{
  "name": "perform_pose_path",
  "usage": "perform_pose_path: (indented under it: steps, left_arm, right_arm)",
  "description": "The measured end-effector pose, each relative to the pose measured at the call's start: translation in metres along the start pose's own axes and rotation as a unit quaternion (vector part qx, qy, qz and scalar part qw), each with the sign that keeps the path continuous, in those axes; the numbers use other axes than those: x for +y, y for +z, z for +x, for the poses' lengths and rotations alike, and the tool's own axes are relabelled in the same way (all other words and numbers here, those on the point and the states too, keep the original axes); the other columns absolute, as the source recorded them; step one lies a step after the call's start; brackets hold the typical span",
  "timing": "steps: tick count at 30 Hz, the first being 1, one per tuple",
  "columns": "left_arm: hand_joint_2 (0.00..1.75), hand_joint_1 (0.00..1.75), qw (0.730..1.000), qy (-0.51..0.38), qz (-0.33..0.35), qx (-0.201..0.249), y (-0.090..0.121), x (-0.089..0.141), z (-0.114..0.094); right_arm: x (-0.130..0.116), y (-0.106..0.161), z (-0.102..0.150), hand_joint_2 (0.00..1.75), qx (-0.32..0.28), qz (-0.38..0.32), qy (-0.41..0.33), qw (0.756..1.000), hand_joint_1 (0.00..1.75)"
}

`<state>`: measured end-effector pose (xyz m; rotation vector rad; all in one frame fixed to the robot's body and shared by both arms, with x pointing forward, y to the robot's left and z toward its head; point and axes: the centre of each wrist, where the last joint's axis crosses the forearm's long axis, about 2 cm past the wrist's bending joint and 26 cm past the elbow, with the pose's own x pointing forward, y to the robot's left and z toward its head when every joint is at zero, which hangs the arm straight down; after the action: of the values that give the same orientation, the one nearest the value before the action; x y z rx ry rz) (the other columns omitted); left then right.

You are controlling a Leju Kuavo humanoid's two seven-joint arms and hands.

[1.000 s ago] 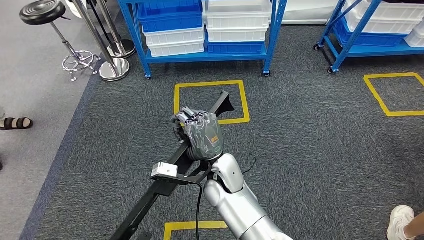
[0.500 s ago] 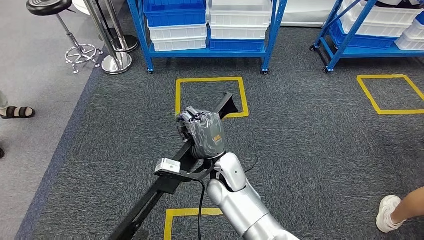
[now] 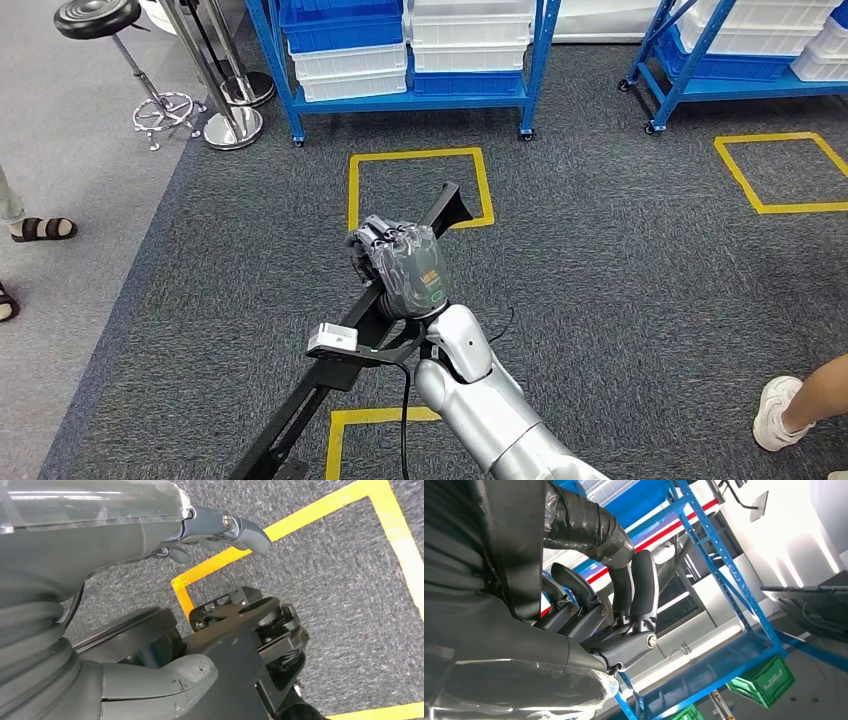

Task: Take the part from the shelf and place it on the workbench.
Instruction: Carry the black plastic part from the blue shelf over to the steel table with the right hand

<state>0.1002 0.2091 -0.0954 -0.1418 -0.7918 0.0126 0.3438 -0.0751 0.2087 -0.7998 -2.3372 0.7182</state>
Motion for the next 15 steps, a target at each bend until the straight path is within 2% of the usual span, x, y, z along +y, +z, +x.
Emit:
perform_pose_path:
  steps: [15]
  left_arm:
    - [1.75,0.0,1.0,-0.001,-0.01,-0.021,-0.0006,-0.001,0.0009]
  right_arm:
    - [-0.0014,0.0018,-0.0049,1.75,0.002,0.001,-0.003,1.0,1.75]
